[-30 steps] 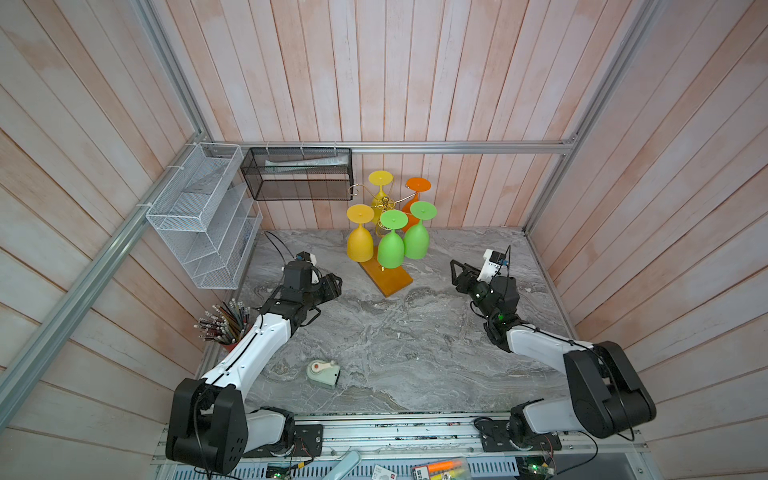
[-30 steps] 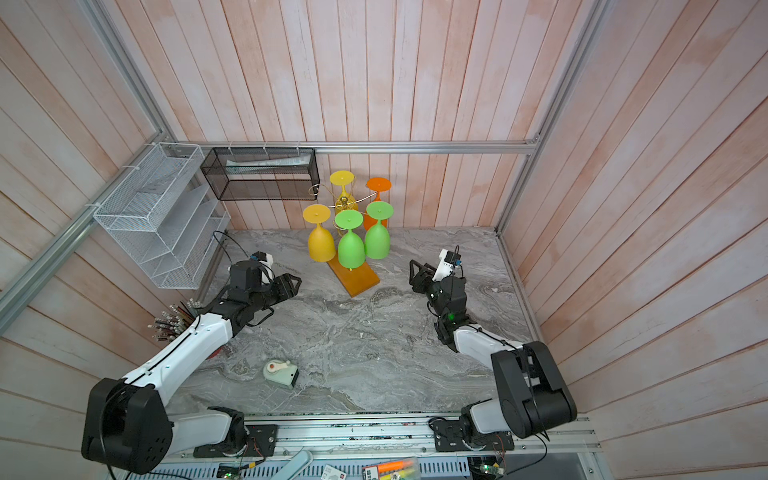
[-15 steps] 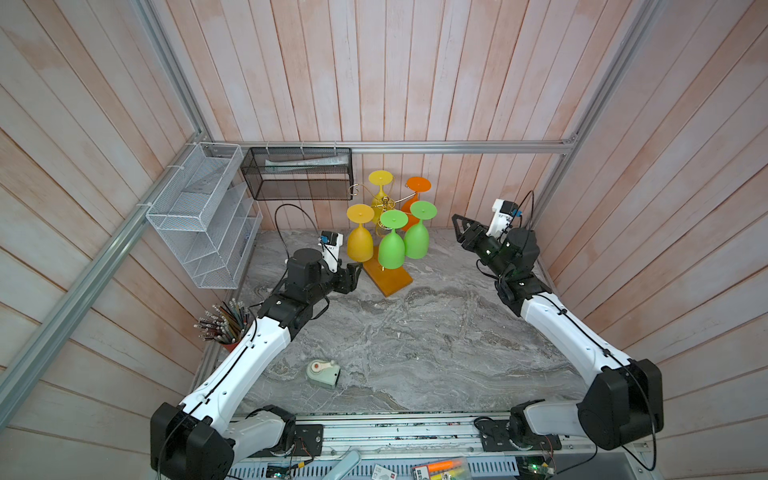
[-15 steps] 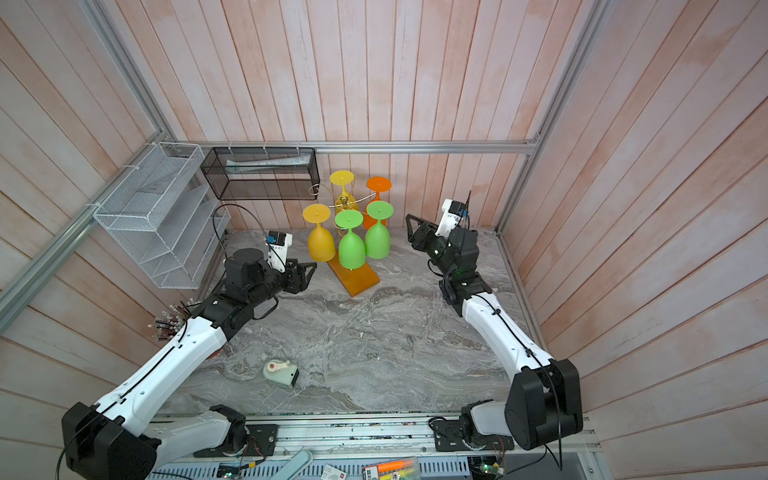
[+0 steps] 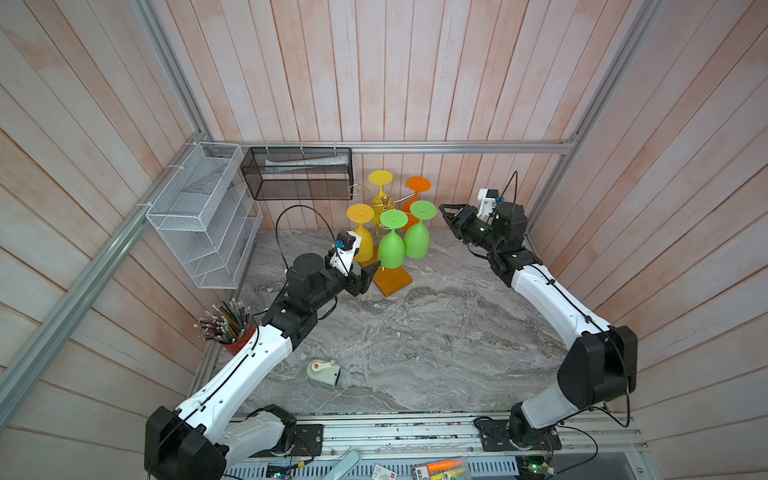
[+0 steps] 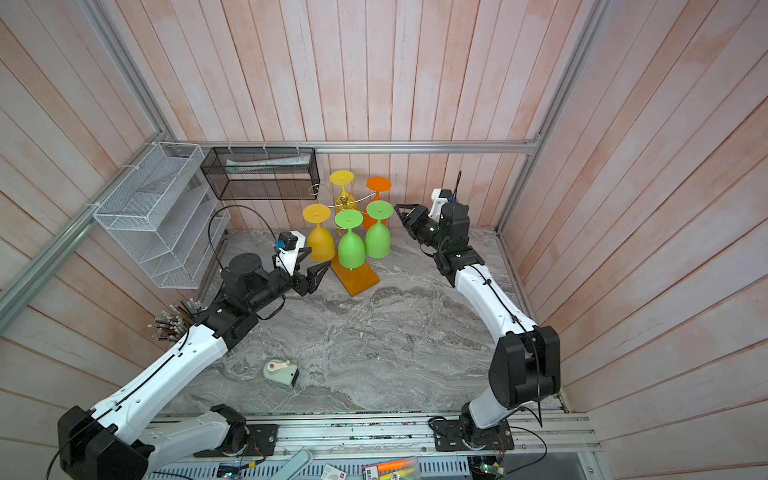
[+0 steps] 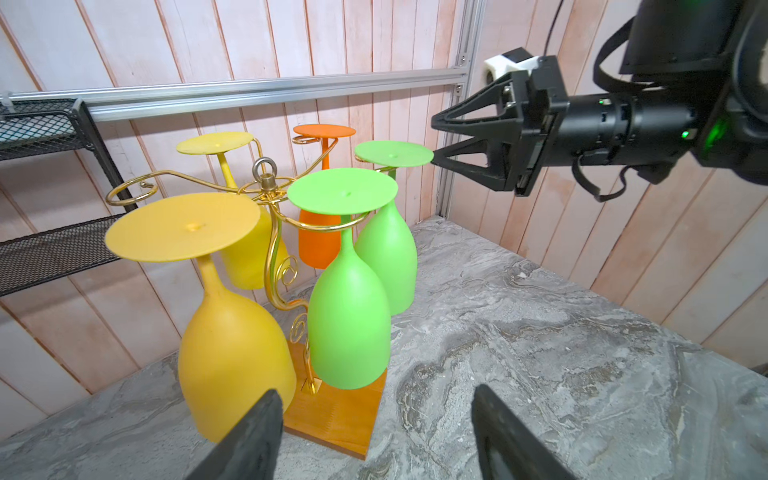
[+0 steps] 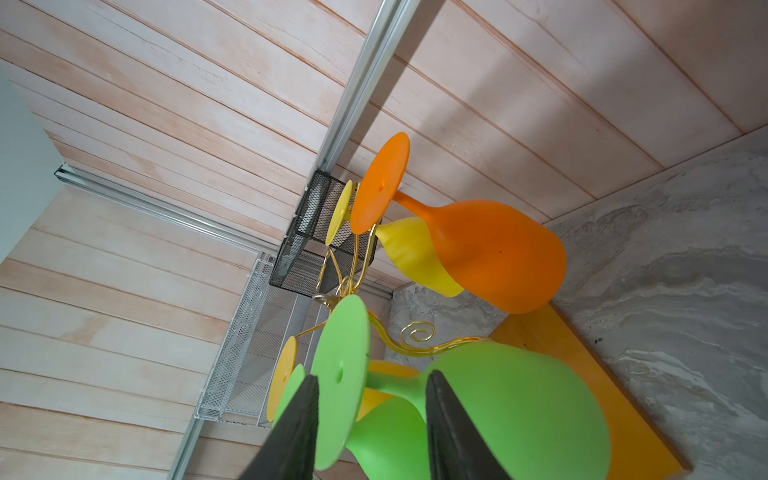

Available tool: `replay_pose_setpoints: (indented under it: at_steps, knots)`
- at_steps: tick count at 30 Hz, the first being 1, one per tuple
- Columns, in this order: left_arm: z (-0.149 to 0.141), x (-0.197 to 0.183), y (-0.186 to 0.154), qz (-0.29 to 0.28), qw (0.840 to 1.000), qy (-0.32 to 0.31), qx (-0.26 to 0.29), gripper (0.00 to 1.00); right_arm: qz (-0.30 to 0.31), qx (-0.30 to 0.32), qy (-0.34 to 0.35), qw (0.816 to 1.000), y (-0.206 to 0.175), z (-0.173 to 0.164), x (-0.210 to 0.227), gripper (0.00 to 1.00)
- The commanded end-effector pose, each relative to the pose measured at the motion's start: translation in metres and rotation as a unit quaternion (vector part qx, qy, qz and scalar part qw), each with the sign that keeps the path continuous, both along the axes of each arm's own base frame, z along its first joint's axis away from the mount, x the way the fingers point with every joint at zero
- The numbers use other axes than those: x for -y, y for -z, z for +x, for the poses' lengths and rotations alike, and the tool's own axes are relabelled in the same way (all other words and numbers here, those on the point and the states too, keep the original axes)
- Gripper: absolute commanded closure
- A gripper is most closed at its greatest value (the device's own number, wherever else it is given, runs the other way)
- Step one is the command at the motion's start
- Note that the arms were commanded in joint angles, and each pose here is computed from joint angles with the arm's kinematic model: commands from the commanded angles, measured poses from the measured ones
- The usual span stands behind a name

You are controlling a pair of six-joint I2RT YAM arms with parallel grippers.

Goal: Take the wine glass off the wine glass rack
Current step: Move the wine glass rack to the top-center of the table, then pick up the wine glass from the wine glass rack.

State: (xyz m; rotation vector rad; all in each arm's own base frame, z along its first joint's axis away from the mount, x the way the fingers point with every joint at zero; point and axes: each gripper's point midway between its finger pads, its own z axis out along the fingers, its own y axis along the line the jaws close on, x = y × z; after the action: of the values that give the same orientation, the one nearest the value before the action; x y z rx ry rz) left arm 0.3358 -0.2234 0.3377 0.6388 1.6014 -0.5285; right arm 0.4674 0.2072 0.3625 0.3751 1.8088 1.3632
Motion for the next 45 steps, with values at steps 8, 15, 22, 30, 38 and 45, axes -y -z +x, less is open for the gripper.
replay_pose_setpoints:
  at_steps: [8,15,22,30,38,45]
  knots:
    - [-0.009,-0.001,0.002,-0.024,1.000,0.006,0.014,0.26,0.032,-0.018,-0.038,0.999,-0.011,0.009,-0.026,0.65]
    - [-0.009,-0.003,0.004,-0.028,1.000,0.002,0.010,0.26,0.040,-0.019,-0.038,0.998,-0.010,0.012,-0.030,0.83]
    - [-0.009,-0.002,0.006,-0.031,1.000,0.003,0.004,0.26,0.038,-0.008,-0.026,0.999,-0.018,0.009,-0.025,0.91]
    - [-0.007,-0.002,0.011,-0.029,1.000,0.000,-0.003,0.26,0.032,0.007,-0.015,0.999,-0.028,0.003,-0.019,1.00]
    - [-0.005,-0.001,0.012,-0.029,1.000,-0.003,-0.009,0.26,0.028,0.012,-0.016,0.999,-0.031,-0.003,-0.020,1.00]
    - [-0.003,-0.003,0.013,-0.027,1.000,-0.010,-0.011,0.26,0.029,0.009,-0.024,0.999,-0.031,-0.007,-0.031,1.00]
